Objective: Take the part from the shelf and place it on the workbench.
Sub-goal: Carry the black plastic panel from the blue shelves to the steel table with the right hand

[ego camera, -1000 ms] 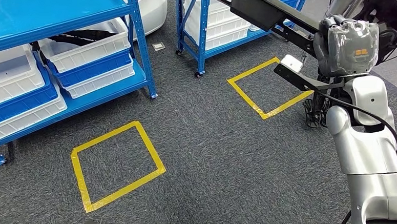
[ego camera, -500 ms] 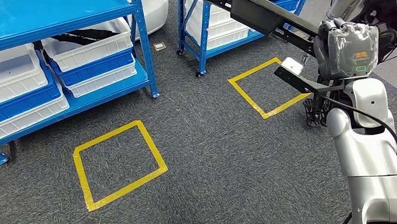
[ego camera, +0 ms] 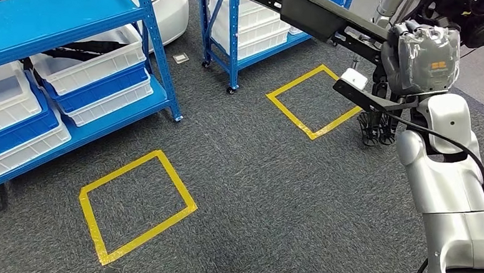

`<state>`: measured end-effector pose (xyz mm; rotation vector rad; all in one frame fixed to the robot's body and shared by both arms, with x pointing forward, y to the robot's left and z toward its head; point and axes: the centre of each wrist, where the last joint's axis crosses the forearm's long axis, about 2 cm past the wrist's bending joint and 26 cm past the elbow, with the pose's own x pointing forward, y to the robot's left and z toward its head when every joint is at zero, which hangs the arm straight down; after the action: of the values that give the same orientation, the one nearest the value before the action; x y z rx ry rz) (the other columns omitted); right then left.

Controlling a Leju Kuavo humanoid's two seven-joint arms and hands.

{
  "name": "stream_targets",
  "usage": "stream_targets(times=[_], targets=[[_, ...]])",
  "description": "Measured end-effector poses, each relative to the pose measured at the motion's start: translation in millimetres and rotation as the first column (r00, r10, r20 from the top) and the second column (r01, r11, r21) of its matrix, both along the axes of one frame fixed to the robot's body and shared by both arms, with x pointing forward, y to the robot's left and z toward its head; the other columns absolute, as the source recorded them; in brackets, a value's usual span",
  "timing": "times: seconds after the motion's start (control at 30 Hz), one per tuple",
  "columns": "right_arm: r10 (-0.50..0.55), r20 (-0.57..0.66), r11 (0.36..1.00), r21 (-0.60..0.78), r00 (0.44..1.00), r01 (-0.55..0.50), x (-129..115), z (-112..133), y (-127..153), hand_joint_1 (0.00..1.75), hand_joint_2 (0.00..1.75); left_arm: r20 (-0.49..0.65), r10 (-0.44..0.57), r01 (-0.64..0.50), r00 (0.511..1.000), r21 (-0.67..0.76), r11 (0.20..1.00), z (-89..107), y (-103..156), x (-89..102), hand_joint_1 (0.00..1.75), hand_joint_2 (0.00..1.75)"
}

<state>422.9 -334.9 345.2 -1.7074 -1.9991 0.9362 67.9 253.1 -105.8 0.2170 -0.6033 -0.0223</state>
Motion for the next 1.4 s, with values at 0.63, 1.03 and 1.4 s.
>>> stream_targets(times=[0.63,1.03,1.4], targets=[[-0.005,0.007,1.0,-0.004,1.0,0.005,1.1,3.7,-0.6,1.75,1.75,0.001,0.003,-0.003,1.0,-0.001,1.0,0.4,-2.6,1.1,0.0,1.75],[-0.011,-0.01,1.0,-0.005,1.0,0.011,3.8,4.6,1.5,1.75,1.75,-0.003,-0.011,0.011,1.0,0.004,1.0,0.2,-1.8,0.2,0.0,1.75],[-0.032,-0.027,0.999,-0.016,0.999,0.032,3.2,-0.8,-6.5,1.75,1.75,0.007,-0.017,0.017,1.0,0.006,1.0,0.9,-1.4,4.7,0.0,1.75]])
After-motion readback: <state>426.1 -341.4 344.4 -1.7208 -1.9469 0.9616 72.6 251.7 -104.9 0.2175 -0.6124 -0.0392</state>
